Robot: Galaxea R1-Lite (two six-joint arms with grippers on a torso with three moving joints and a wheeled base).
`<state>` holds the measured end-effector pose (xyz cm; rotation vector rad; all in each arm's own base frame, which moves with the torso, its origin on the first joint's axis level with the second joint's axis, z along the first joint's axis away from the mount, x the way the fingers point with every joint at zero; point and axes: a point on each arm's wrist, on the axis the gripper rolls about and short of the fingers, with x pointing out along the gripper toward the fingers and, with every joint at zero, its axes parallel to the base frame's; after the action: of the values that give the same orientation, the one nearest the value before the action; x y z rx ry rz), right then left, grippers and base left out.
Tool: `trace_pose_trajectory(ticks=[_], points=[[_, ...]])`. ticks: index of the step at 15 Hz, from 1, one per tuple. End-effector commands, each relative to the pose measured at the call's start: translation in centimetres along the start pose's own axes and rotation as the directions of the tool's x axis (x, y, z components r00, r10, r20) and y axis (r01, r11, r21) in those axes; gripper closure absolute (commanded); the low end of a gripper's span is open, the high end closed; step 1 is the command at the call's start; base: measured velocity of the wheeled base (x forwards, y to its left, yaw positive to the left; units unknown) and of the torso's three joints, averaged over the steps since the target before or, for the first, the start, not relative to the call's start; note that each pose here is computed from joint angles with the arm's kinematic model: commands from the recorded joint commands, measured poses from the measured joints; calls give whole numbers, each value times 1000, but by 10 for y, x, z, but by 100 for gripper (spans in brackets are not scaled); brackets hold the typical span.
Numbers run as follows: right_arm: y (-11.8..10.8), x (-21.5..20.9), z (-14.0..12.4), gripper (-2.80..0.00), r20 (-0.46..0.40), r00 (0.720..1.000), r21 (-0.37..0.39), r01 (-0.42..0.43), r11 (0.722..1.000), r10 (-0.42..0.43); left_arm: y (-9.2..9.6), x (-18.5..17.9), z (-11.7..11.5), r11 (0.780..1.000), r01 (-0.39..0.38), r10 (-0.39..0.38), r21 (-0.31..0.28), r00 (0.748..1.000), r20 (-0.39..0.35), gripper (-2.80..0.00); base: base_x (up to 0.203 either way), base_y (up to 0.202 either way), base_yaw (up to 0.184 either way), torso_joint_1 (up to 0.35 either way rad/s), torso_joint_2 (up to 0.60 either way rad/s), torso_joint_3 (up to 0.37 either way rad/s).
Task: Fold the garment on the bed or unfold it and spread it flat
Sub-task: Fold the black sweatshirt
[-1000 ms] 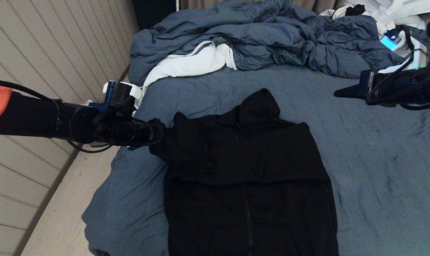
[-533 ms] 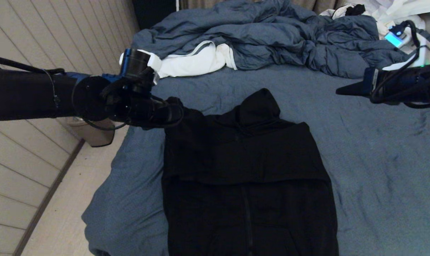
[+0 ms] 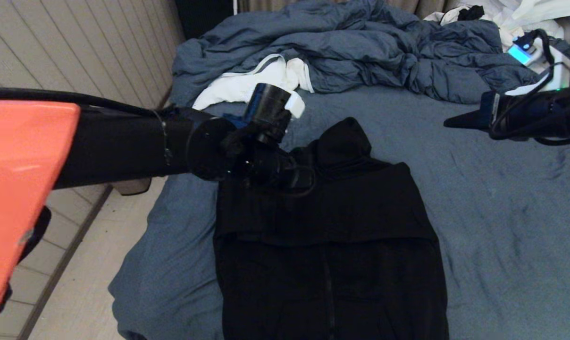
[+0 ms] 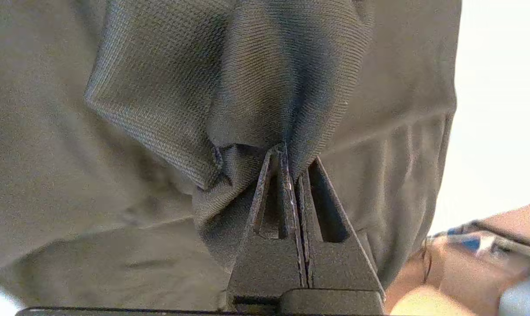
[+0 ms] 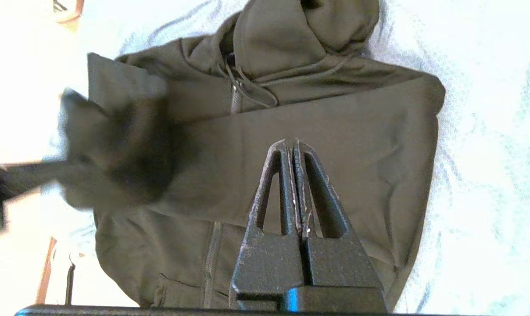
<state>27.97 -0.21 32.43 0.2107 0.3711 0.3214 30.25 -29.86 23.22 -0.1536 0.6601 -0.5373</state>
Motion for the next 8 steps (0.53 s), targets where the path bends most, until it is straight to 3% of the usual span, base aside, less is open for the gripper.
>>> trace_pose_trajectory(ticks=[1,2,3,8], points=[[0,2,-2,0,-9,1000,2,-4,1000,4,-5,25,-15,1000,-4,5,13,999,-54,0,0,0,0,0,0,0],[0,2,-2,0,-11,1000,2,-5,1000,5,-5,30,-18,1000,-10,11,15,997,-73,0,0,0,0,0,0,0],[0,3,-2,0,-12,1000,2,-6,1000,6,-5,30,-18,1000,-16,17,16,996,-83,-280,0,0,0,0,0,0],[-1,4,-3,0,-16,1000,3,-4,1000,4,-12,20,-7,1000,11,-11,7,999,-40,-280,0,0,0,0,0,0]])
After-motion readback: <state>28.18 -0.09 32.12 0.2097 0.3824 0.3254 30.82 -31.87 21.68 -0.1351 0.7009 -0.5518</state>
